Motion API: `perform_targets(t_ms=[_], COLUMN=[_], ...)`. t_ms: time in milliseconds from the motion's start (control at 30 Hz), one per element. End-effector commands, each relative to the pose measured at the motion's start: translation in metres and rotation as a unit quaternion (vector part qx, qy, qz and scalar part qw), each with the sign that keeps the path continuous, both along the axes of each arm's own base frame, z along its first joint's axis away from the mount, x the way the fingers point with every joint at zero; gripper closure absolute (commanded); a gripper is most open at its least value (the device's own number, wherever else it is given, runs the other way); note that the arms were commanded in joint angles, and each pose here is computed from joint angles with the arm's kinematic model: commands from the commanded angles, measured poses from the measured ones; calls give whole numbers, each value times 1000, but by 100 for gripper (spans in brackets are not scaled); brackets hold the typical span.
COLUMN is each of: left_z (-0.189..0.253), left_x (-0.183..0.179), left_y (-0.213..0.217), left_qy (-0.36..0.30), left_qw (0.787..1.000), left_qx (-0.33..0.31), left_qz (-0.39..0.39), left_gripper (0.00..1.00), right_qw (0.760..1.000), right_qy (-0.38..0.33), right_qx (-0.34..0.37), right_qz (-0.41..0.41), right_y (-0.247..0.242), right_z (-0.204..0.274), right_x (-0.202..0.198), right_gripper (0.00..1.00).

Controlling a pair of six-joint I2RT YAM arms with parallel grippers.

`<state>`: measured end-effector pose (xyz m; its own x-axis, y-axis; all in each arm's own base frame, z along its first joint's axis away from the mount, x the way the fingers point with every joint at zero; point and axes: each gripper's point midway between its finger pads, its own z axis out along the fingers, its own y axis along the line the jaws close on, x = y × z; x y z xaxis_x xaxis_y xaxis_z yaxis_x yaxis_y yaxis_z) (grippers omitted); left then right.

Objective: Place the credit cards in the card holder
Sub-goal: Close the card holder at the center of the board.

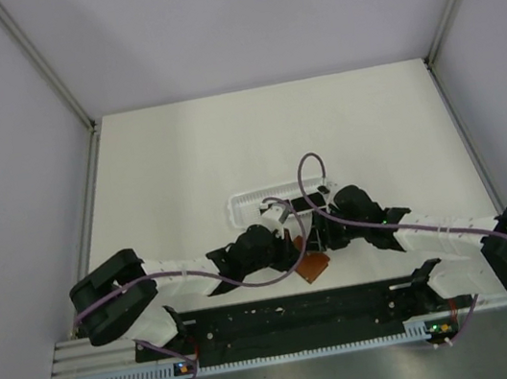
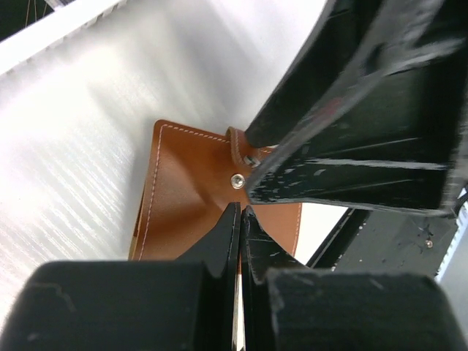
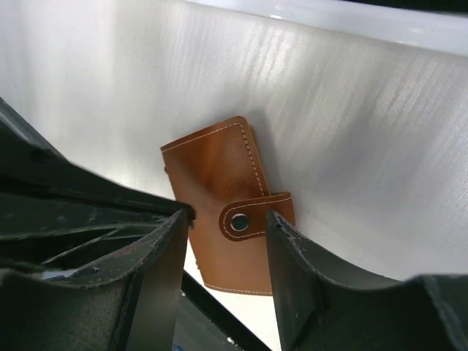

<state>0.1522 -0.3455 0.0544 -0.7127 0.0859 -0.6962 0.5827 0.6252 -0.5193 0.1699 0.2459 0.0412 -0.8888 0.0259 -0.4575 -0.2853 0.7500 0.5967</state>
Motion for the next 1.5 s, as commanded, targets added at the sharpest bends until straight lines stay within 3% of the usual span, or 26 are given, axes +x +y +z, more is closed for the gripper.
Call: perform_targets(t_ms=[0,300,467,633,1467], left_z=[-10,-27,-29,-30,-30], left_x=[-1,-7,-8,-8,-6], left_y=[2,7,10,9,5], left_qy=[7,26,29,29,29], left_qw=[1000,999,999,999,999], left_qx=[8,27,30,32,34], left_qz=[2,0,2,1,-2], left_gripper=[100,100,100,100,100], right_qw=[999,999,998,998,1000], right_qy=[-29,-43,-39,-32,-17], right_qx=[27,15,-22,-33,12], right_qz=[-10,-19,-48,-49,-1], right_y=[1,-6,-19,-19,8], right_z=[25,37,23,14,17], right_x=[5,7,12,14,11], right_gripper=[53,56,71,78,81])
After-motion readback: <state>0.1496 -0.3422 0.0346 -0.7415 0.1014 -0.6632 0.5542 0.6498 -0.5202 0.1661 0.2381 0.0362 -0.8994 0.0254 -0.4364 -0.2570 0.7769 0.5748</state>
